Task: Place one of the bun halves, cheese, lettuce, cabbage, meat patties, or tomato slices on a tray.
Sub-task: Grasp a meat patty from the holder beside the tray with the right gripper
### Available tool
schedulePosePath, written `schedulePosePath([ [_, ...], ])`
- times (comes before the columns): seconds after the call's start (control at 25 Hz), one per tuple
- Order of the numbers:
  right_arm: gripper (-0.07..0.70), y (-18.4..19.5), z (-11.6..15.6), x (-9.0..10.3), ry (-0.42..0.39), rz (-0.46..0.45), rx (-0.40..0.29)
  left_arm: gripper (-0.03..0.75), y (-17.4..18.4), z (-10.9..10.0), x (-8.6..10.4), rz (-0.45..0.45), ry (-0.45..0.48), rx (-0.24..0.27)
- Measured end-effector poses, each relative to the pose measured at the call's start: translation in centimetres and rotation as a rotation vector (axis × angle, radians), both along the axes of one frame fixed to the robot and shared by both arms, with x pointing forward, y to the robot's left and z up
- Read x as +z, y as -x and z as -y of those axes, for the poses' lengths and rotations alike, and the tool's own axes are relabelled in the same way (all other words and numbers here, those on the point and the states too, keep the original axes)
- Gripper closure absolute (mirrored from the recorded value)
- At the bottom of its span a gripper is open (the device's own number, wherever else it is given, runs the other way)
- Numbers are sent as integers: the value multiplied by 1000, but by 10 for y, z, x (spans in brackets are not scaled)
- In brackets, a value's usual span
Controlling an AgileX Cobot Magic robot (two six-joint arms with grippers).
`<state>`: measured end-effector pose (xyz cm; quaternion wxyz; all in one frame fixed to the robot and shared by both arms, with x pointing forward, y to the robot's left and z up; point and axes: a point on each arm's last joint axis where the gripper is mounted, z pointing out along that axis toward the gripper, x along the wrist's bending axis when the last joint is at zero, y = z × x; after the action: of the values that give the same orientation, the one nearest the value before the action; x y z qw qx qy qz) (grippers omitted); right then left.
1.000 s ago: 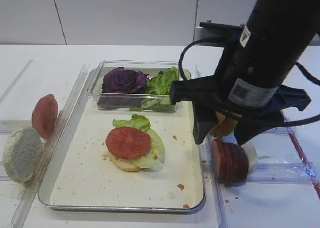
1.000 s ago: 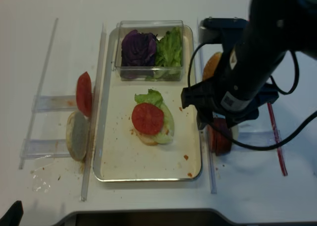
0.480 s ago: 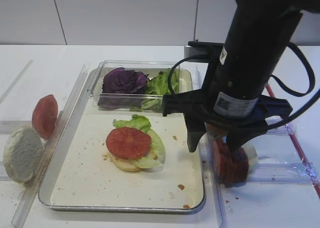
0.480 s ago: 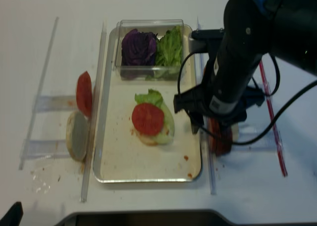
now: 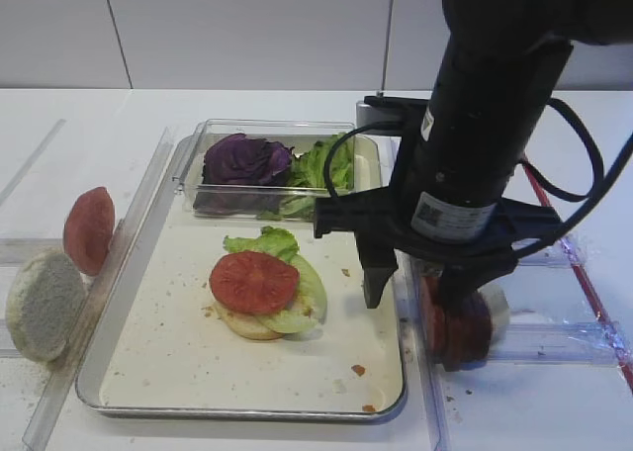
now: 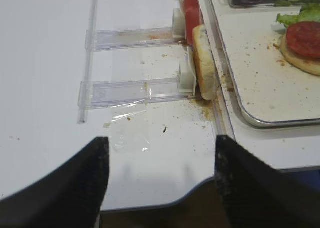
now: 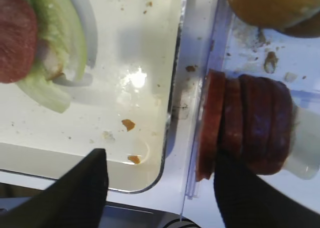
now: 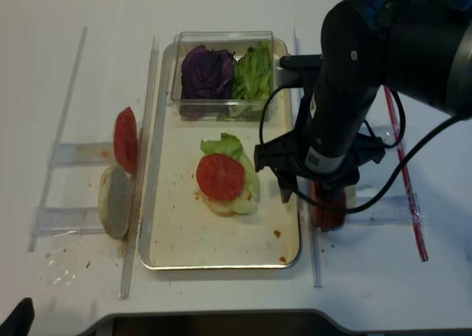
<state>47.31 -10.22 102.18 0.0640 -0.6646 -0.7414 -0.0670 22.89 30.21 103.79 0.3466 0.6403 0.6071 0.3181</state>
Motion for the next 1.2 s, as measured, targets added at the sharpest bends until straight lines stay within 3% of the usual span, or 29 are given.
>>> schedulePosePath([
  [0.44, 155, -2, -2, -1, -16, 13, -8, 283, 0, 0, 0, 0, 0, 0],
  [1.0, 157, -9, -7, -26, 37, -56, -7, 283, 0, 0, 0, 0, 0, 0],
  [1.2, 247, -9, -5, -27, 62, -52, 5, 283, 0, 0, 0, 0, 0, 0],
])
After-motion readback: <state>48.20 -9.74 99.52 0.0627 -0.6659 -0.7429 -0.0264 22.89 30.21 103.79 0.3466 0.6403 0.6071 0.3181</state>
